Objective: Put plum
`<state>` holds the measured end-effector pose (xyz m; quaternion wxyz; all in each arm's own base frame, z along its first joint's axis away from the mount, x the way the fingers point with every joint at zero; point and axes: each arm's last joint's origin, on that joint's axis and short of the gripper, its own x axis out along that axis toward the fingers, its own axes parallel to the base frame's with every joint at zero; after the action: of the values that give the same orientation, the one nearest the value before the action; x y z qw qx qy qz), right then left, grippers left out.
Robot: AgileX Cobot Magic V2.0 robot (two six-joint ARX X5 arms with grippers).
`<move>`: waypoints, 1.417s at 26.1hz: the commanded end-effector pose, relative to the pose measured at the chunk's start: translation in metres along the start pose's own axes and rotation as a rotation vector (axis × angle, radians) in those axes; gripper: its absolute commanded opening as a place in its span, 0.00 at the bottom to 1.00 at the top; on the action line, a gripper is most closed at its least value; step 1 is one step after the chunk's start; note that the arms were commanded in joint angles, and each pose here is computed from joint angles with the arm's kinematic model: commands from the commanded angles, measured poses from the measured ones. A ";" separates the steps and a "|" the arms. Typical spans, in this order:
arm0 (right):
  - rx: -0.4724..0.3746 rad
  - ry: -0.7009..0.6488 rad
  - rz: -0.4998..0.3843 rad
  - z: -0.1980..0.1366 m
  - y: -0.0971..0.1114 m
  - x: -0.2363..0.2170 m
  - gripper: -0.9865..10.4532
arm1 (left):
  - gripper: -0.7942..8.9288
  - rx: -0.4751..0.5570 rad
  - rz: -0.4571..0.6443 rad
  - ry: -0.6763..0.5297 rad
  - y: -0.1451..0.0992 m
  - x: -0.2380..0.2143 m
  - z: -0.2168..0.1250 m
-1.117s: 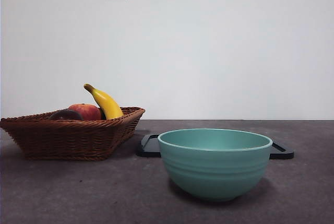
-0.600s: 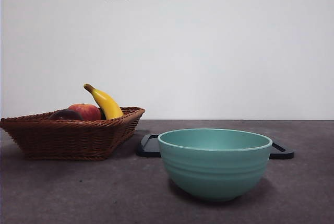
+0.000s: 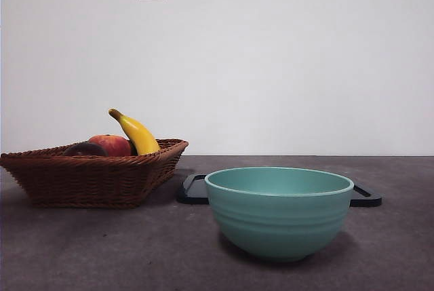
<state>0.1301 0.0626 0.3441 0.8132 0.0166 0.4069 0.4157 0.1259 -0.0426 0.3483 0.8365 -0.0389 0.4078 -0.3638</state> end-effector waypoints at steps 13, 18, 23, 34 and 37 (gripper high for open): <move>-0.020 -0.018 0.004 0.005 0.002 -0.002 0.46 | 0.56 -0.007 0.183 -0.080 0.021 0.023 0.035; -0.024 -0.024 0.003 0.006 0.002 -0.002 0.46 | 0.56 -0.019 0.252 -0.058 0.038 0.050 0.050; -0.024 -0.025 0.003 0.006 0.002 -0.002 0.46 | 0.56 -0.022 0.329 -0.032 0.057 0.082 0.063; -0.025 -0.026 0.003 0.006 0.002 -0.002 0.46 | 0.55 -0.035 0.390 0.038 0.095 0.149 0.076; -0.025 -0.026 0.003 0.006 0.002 -0.002 0.46 | 0.55 -0.044 0.424 0.070 0.105 0.163 0.076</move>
<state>0.1309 0.0629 0.3448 0.8155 0.0159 0.4014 0.4167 0.2999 -0.0854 0.2519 0.8750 0.0392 0.4504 -0.1731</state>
